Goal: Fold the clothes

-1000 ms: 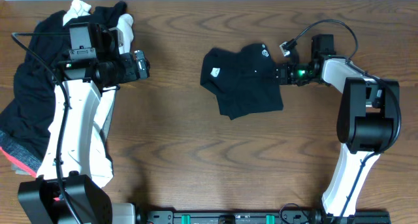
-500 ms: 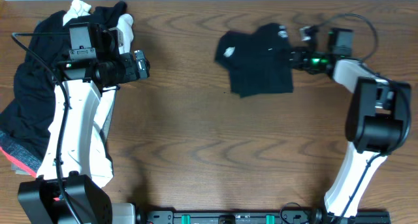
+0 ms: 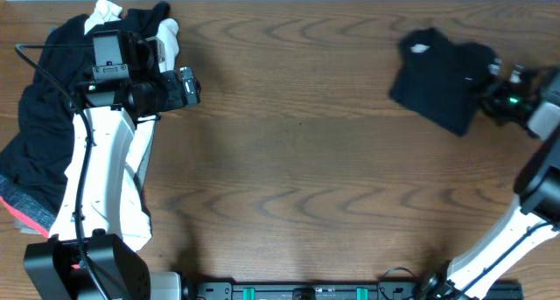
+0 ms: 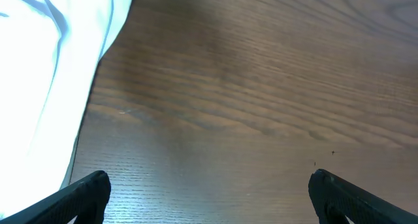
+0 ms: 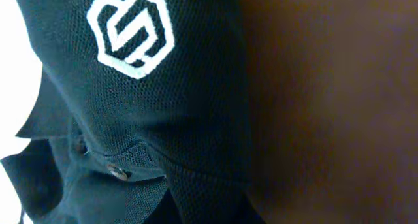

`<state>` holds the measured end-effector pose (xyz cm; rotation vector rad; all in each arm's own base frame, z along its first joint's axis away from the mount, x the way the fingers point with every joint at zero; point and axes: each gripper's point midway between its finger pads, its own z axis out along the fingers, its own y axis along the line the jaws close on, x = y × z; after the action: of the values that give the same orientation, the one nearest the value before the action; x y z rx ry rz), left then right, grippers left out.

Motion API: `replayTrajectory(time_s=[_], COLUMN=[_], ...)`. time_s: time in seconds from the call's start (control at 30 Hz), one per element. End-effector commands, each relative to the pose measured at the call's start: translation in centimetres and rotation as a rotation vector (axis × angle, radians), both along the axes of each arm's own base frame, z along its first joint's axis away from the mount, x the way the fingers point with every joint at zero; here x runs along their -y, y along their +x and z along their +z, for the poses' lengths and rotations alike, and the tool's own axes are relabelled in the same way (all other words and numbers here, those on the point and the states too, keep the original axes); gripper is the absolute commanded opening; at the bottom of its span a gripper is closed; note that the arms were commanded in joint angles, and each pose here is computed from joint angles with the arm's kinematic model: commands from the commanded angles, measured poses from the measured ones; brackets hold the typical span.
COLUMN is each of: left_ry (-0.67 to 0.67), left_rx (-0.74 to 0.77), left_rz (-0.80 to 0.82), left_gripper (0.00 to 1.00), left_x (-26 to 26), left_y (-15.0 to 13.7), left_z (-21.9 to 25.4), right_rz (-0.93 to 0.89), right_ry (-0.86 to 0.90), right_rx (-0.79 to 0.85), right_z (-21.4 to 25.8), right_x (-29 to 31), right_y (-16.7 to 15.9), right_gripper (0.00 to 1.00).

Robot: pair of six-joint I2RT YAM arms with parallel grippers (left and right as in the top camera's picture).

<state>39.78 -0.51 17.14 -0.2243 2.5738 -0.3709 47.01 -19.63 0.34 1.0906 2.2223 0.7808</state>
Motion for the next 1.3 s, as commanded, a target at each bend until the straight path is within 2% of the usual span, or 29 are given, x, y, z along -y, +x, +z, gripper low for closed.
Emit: replayTrajectory(time_s=[0.0, 0.13, 0.33, 0.57, 0.93, 1.1, 1.2, 1.27], left_ry=[0.002, 0.003, 0.004, 0.005, 0.005, 0.005, 0.005, 0.005], left_rx=[0.002, 0.013, 0.026, 0.032, 0.032, 0.032, 0.032, 0.032], left_rz=[0.016, 0.016, 0.016, 0.016, 0.016, 0.016, 0.016, 0.016], left_gripper=[0.98, 0.98, 0.98, 0.98, 0.98, 0.98, 0.98, 0.98], left_x=[-0.2, -0.3, -0.3, -0.3, -0.3, -0.3, -0.3, -0.3], left_y=[0.3, 0.5, 0.8, 0.9, 0.9, 0.9, 0.9, 0.9], left_z=[0.0, 0.1, 0.3, 0.4, 0.4, 0.4, 0.4, 0.4], right_rz=[-0.324, -0.453, -0.692, -0.775, -0.719, -0.694, -0.617, -0.544], right_ry=[-0.061, -0.095, -0.076, -0.137, -0.251, -0.283, -0.332, -0.363], right_rx=[-0.152, -0.135, -0.167, -0.155, -0.085, -0.076, -0.097, -0.107], right_z=[-2.1, -1.7, -1.8, -1.3, 0.0, 0.2, -0.1, -0.3], right_x=[7.4, 11.4, 14.0, 11.9, 4.2, 3.0, 2.7, 2.5], right_y=[-3.4, -4.7, -5.7, -2.7, 3.3, 4.0, 3.8, 3.8], right_gripper=[0.01, 0.01, 0.01, 0.01, 0.01, 0.01, 0.01, 0.07])
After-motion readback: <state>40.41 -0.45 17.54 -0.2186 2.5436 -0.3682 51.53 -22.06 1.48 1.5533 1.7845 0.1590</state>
